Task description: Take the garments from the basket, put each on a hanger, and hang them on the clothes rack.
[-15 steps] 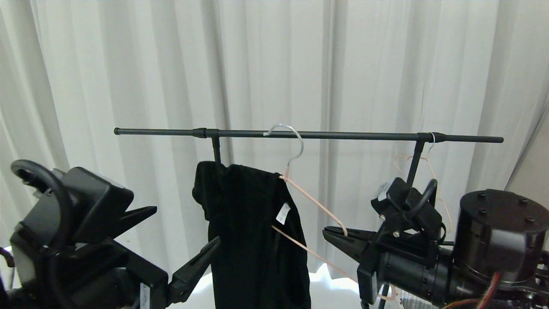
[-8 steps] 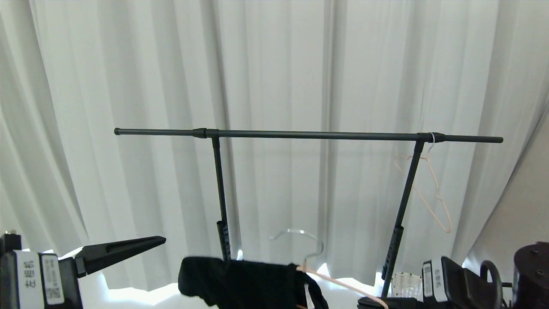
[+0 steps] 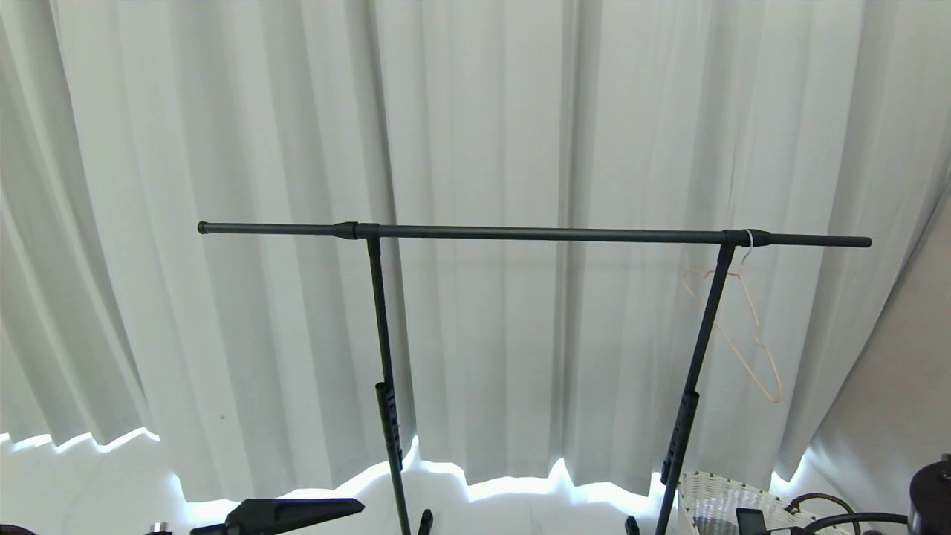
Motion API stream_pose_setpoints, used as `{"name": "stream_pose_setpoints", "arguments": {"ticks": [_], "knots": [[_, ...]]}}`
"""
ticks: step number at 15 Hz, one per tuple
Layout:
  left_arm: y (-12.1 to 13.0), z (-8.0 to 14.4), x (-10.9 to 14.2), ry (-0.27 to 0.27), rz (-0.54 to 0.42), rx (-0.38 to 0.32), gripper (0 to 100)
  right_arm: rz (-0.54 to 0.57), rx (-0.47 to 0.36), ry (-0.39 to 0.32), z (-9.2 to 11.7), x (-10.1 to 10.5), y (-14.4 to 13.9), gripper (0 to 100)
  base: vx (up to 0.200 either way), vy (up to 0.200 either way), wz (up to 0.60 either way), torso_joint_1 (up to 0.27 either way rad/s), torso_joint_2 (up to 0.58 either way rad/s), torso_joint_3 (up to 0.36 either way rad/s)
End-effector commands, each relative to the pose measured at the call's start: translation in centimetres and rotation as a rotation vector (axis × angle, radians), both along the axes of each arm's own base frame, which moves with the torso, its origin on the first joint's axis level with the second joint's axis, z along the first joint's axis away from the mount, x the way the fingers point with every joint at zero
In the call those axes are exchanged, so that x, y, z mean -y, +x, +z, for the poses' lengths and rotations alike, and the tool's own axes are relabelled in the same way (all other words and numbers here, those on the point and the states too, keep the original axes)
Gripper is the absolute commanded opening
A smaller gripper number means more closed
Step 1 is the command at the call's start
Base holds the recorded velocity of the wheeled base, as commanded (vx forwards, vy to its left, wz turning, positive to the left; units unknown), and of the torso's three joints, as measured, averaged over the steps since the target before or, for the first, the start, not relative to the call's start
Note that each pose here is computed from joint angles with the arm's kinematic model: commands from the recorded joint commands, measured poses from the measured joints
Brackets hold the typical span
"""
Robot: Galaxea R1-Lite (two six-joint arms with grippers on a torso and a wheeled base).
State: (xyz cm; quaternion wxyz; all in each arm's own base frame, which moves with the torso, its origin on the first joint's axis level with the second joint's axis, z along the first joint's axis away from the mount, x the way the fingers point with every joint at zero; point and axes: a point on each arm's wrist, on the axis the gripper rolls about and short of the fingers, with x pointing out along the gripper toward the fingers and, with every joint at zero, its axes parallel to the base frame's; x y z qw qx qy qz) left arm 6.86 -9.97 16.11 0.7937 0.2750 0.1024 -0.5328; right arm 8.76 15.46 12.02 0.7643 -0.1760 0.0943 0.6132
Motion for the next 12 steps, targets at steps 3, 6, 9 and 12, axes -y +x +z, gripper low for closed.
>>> {"name": "stream_pose_setpoints", "arguments": {"ticks": [3,6,9,12], "knots": [[1.1,-1.6,1.9,0.101,-0.011,-0.080,100,0.018,0.021,-0.020,-0.3,0.2,-0.2,0,0.000,0.000,0.00,0.000,0.00,0.000],[1.7,-2.2,2.6,0.125,0.011,-0.131,100,0.019,0.029,-0.014,-0.2,0.3,-0.3,0,0.000,0.000,0.00,0.000,0.00,0.000],[2.0,-2.5,2.9,0.131,0.032,-0.166,100,0.023,0.044,0.000,-0.1,0.2,-0.3,0,0.000,0.000,0.00,0.000,0.00,0.000],[2.3,-2.3,3.0,0.120,0.041,-0.163,100,0.031,0.068,-0.001,0.0,0.3,-0.3,0,0.000,0.000,0.00,0.000,0.00,0.000]]}}
